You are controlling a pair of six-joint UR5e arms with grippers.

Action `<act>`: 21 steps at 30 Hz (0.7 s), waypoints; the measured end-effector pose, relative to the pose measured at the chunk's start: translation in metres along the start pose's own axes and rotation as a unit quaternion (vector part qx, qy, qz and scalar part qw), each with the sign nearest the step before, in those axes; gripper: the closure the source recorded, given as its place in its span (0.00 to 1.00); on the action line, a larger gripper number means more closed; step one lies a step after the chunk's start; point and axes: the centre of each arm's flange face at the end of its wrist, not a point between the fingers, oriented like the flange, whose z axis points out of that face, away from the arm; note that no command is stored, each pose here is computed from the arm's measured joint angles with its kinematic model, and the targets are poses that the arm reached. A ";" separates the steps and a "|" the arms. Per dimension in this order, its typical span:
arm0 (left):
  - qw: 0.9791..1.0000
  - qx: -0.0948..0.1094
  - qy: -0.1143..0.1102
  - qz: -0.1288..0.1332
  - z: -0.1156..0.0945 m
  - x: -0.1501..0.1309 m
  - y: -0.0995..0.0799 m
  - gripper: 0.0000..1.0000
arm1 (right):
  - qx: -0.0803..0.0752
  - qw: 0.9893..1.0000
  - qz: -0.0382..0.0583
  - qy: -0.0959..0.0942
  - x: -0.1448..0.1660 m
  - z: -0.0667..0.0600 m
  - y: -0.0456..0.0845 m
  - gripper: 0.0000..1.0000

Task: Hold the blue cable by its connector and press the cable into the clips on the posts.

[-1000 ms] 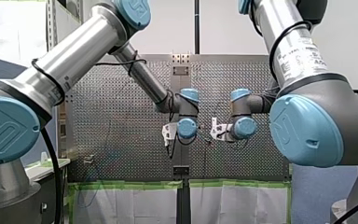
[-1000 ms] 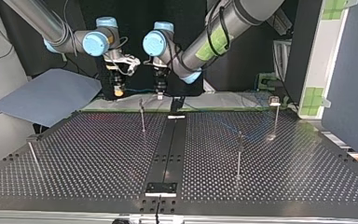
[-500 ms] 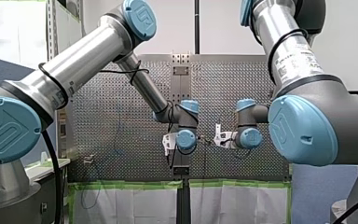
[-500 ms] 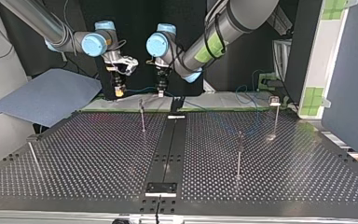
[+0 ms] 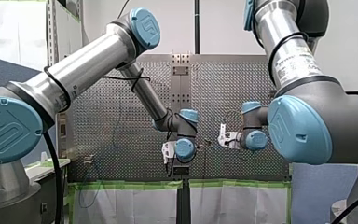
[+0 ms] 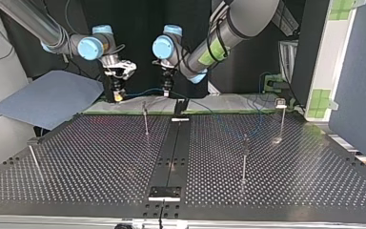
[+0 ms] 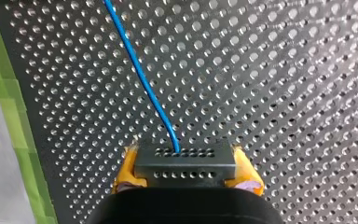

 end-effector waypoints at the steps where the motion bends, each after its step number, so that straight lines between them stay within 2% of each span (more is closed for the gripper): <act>1: 1.000 0.002 -0.001 -0.003 0.001 -0.002 -0.002 1.00 | 0.001 1.000 0.000 0.001 0.000 0.001 0.002 1.00; 9: 1.000 0.014 -0.005 -0.013 0.011 -0.012 -0.016 1.00 | 0.019 1.000 0.003 -0.007 -0.011 0.011 0.012 1.00; 21: 0.999 0.025 0.018 -0.013 0.028 0.023 -0.017 1.00 | 0.059 0.998 0.004 0.000 -0.002 0.026 0.022 1.00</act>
